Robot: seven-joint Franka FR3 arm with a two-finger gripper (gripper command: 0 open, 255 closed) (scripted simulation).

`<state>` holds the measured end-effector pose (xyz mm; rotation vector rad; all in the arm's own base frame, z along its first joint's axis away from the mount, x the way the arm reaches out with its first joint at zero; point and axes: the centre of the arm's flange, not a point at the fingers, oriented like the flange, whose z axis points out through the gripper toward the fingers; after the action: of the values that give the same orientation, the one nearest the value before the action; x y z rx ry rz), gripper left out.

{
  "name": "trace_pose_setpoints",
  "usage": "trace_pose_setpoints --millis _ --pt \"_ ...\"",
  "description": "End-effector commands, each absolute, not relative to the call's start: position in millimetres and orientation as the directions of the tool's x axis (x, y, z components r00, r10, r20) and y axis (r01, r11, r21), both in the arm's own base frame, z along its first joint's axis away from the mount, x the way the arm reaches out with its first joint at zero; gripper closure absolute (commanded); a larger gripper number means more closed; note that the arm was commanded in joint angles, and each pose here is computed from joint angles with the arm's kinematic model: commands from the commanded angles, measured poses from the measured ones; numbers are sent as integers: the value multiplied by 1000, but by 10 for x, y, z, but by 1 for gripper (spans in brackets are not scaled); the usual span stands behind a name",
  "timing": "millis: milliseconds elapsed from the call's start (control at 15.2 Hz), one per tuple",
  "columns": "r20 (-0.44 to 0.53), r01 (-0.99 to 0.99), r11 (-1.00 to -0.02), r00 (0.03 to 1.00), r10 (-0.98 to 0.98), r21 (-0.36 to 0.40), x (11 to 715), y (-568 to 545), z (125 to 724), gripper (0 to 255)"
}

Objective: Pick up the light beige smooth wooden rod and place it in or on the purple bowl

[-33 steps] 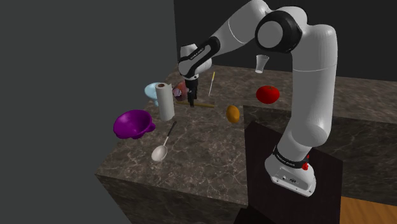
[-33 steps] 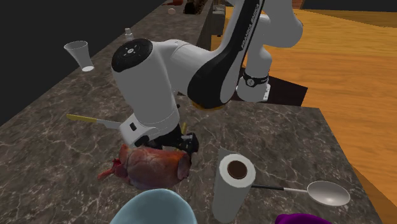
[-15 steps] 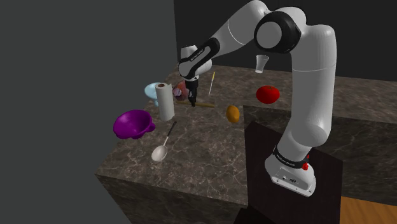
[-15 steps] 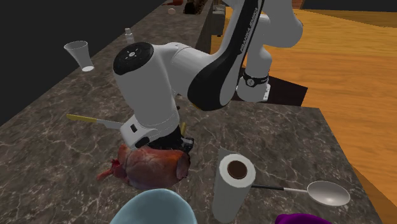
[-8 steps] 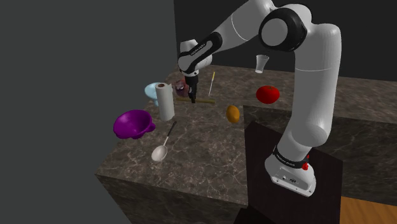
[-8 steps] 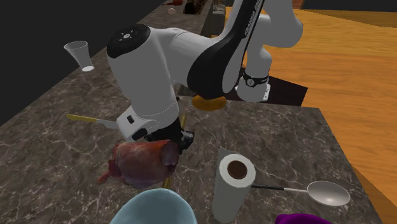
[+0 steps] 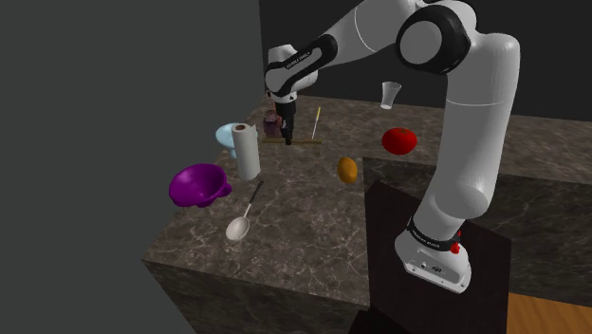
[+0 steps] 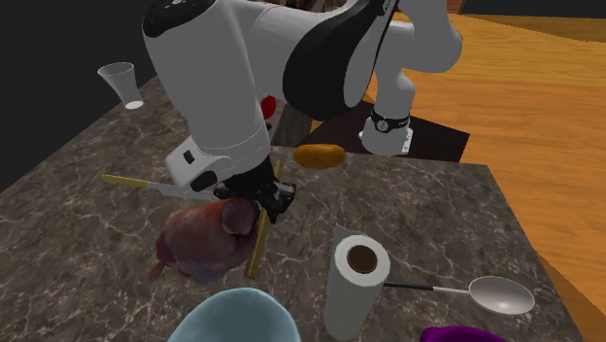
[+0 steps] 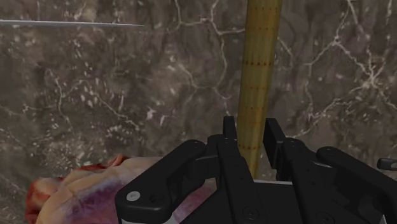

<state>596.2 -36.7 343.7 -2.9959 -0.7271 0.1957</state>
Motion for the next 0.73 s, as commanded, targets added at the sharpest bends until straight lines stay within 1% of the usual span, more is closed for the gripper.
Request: trace_pose_setpoints --millis 0,660 --pt "-110 453 -888 881 459 -80 5962 -357 3549 255" --pt "-110 453 -888 881 459 -80 5962 -357 4077 255"
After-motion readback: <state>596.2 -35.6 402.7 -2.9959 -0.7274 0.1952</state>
